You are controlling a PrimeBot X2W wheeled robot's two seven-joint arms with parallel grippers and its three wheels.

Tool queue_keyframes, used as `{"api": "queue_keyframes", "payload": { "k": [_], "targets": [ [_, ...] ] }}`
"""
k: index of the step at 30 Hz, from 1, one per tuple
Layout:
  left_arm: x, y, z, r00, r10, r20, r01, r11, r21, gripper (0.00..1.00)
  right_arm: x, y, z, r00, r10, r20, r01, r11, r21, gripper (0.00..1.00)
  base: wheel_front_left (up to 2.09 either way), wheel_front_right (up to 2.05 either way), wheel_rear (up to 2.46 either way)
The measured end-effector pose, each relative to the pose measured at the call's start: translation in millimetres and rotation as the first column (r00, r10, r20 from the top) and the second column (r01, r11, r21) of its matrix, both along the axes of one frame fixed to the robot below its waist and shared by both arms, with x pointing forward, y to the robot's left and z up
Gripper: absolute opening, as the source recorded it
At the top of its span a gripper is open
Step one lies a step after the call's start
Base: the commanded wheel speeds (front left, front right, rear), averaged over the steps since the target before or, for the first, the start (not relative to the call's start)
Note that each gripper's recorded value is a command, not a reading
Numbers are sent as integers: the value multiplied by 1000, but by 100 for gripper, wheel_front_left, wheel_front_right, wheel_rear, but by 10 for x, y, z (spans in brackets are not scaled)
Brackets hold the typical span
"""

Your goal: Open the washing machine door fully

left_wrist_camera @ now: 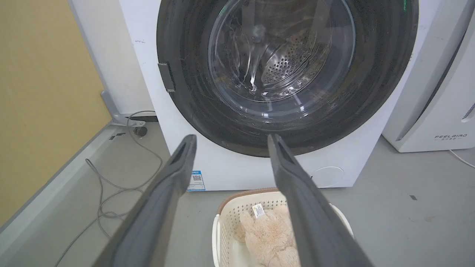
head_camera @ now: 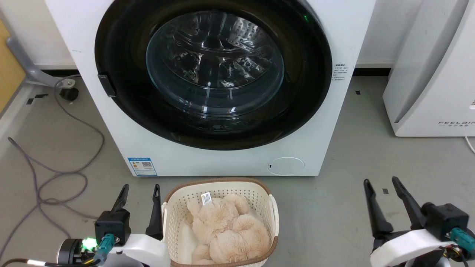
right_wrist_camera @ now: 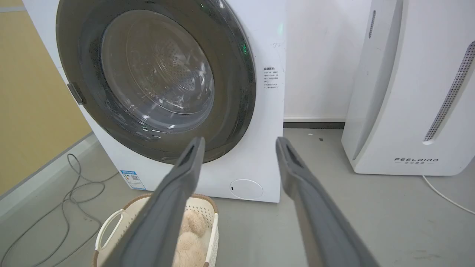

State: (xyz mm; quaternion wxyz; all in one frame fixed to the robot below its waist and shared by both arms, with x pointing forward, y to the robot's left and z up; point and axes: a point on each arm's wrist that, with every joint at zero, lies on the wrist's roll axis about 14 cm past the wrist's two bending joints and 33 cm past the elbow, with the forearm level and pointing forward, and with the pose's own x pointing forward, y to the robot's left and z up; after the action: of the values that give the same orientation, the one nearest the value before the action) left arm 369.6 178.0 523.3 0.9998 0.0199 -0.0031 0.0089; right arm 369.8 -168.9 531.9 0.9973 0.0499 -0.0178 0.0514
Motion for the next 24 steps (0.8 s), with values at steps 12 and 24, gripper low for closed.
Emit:
{"api": "queue_keyframes", "payload": {
  "k": [12,24],
  "targets": [
    [1,29,-3,1000,21,14,-21,1000,-2,100,80,-24,56,1000,-8,24,4,985,171,0,0,0,0],
    [55,87,-5,998,48,27,-48,999,-7,100,366,-173,126,998,-57,40,33,889,456,0,0,0,0]
  ]
}}
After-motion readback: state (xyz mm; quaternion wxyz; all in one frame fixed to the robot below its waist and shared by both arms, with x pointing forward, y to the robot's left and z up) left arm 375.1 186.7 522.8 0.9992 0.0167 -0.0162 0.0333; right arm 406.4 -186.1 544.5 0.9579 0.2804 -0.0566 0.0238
